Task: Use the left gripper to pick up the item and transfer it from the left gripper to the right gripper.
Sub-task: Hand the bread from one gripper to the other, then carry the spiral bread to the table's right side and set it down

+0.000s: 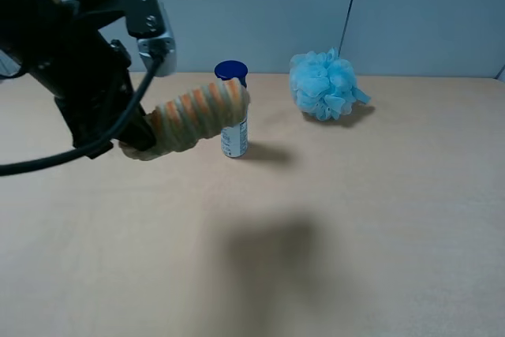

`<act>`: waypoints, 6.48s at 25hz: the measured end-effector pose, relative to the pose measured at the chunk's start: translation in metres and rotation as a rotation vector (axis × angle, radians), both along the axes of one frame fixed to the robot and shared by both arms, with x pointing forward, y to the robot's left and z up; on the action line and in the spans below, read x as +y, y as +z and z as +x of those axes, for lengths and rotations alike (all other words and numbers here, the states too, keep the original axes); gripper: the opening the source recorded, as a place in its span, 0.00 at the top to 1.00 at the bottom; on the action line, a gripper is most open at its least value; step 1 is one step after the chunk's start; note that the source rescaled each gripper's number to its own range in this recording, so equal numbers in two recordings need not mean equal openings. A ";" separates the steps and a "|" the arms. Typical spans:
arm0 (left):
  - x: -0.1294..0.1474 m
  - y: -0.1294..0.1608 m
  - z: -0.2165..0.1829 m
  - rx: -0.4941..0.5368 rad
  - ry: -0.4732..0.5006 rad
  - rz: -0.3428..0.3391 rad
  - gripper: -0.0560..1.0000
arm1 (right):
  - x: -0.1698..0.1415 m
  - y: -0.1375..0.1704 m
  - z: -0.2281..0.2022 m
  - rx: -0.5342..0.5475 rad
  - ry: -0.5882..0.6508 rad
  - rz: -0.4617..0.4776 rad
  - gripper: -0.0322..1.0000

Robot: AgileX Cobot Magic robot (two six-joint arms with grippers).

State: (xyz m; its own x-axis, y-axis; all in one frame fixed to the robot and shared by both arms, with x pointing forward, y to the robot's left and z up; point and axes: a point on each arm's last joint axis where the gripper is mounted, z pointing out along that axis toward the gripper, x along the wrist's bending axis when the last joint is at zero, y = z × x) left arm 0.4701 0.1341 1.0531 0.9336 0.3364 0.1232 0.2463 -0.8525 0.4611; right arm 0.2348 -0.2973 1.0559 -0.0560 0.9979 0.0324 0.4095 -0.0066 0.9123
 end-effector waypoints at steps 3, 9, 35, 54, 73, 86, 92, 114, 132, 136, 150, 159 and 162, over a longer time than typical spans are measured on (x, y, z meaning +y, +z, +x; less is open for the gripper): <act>-0.021 -0.008 0.003 -0.021 -0.051 -0.004 0.92 | 0.001 0.000 0.000 0.001 0.010 0.014 0.00; -0.050 -0.022 0.009 -0.052 -0.114 0.003 0.93 | 0.015 0.010 0.015 0.098 0.094 0.149 0.00; -0.085 -0.022 -0.002 -0.216 -0.229 -0.028 0.94 | 0.075 -0.024 0.196 0.467 0.622 0.510 0.00; -0.086 -0.022 -0.001 -0.222 -0.227 -0.032 0.94 | 0.117 -0.066 0.220 0.543 0.822 0.623 0.00; -0.087 -0.021 0.000 -0.236 -0.221 -0.044 0.22 | 0.116 -0.063 0.229 0.469 0.745 0.655 0.90; -0.075 0.015 -0.011 -0.282 -0.150 -0.141 0.00 | 0.116 -0.064 0.229 0.469 0.741 0.651 0.90; -0.043 0.059 -0.042 -0.247 -0.064 -0.193 0.00 | 0.116 -0.064 0.229 0.469 0.740 0.649 0.92; 0.117 0.046 -0.160 -0.193 0.474 -0.225 0.00 | 0.116 -0.064 0.229 0.470 0.736 0.651 0.94; 0.185 0.001 -0.232 -0.222 0.524 -0.545 0.00 | 0.111 -0.069 0.235 0.462 0.653 0.592 0.95; 0.184 0.000 -0.232 -0.220 0.525 -0.542 0.00 | 0.110 -0.070 0.236 0.460 0.633 0.579 0.95; 0.175 -0.002 -0.233 -0.163 0.488 -0.611 0.00 | 0.108 -0.071 0.238 0.478 0.587 0.598 0.95; 0.173 -0.003 -0.232 -0.167 0.476 -0.628 0.01 | 0.108 -0.071 0.238 0.480 0.581 0.601 0.95; 0.173 -0.003 -0.232 -0.167 0.476 -0.628 0.01 | 0.108 -0.071 0.238 0.486 0.573 0.611 0.95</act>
State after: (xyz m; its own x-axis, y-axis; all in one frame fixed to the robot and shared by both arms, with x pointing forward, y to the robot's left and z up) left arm 0.2385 0.3066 1.0500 0.6586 0.7464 -0.0959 0.4036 -0.2428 0.8822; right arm 0.4726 -0.1893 0.9844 -0.3720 0.6266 0.6848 0.8300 -0.1057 0.5477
